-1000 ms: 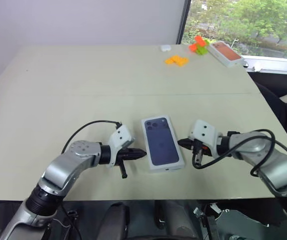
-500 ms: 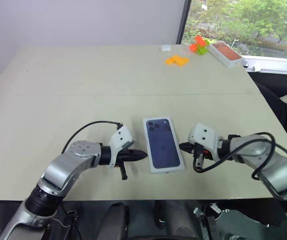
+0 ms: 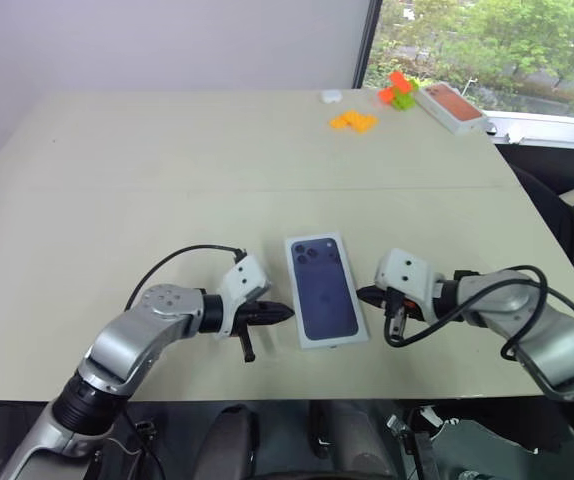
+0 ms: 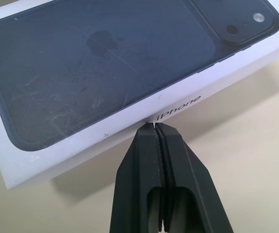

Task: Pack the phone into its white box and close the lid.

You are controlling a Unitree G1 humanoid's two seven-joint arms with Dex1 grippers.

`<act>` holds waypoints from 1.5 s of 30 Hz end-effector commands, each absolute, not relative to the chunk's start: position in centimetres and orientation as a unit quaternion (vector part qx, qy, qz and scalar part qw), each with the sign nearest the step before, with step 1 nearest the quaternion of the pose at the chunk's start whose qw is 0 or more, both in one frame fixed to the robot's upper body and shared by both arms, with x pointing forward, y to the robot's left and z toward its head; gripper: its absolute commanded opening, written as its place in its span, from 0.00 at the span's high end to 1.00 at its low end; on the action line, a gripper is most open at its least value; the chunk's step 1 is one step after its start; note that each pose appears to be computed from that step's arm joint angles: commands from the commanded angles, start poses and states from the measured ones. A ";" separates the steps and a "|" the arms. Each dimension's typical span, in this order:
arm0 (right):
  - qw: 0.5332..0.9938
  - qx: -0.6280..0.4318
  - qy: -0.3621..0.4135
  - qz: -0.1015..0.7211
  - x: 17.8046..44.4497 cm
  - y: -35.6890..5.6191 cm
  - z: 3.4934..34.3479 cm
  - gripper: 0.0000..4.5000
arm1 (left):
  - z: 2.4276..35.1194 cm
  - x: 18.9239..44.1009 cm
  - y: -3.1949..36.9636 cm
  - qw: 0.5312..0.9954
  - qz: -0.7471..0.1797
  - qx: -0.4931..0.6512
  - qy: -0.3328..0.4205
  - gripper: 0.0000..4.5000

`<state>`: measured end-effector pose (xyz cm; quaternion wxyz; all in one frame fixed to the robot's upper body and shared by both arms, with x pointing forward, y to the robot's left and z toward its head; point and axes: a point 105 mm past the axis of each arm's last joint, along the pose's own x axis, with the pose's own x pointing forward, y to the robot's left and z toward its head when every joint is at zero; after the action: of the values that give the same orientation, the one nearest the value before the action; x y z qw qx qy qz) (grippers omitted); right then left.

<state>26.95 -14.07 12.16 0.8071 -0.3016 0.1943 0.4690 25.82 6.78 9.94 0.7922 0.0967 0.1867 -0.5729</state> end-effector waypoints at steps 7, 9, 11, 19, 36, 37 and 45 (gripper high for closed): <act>0.808 -0.315 0.163 0.470 27.1 -13.7 13.4 0.99 | 11.5 26.0 6.9 0.802 -0.572 0.081 0.154 1.00; 0.810 -0.322 0.157 0.464 27.2 -14.2 14.0 0.99 | 12.1 26.1 7.4 0.807 -0.567 0.070 0.149 1.00; 0.818 -0.327 0.150 0.450 27.7 -14.8 14.9 0.99 | 13.3 26.7 8.0 0.820 -0.555 0.044 0.134 1.00; 0.823 -0.281 0.122 0.479 27.1 -14.7 17.5 0.99 | 16.1 31.6 7.6 0.876 -0.476 0.026 0.072 1.00; 0.775 -0.291 0.226 0.512 23.2 -13.4 9.9 0.99 | 11.0 33.2 3.3 0.843 -0.503 0.134 0.140 1.00; 0.775 -0.288 0.229 0.513 23.1 -13.5 9.8 0.99 | 10.8 33.1 3.3 0.841 -0.503 0.134 0.144 1.00; 0.788 -0.279 0.218 0.504 23.5 -13.8 10.5 0.99 | 10.0 32.6 3.8 0.847 -0.494 0.123 0.154 1.00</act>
<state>22.88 -13.05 10.40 0.7755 -0.2856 0.2106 0.5223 32.92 3.49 10.84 0.8455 0.1271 0.1411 -0.4991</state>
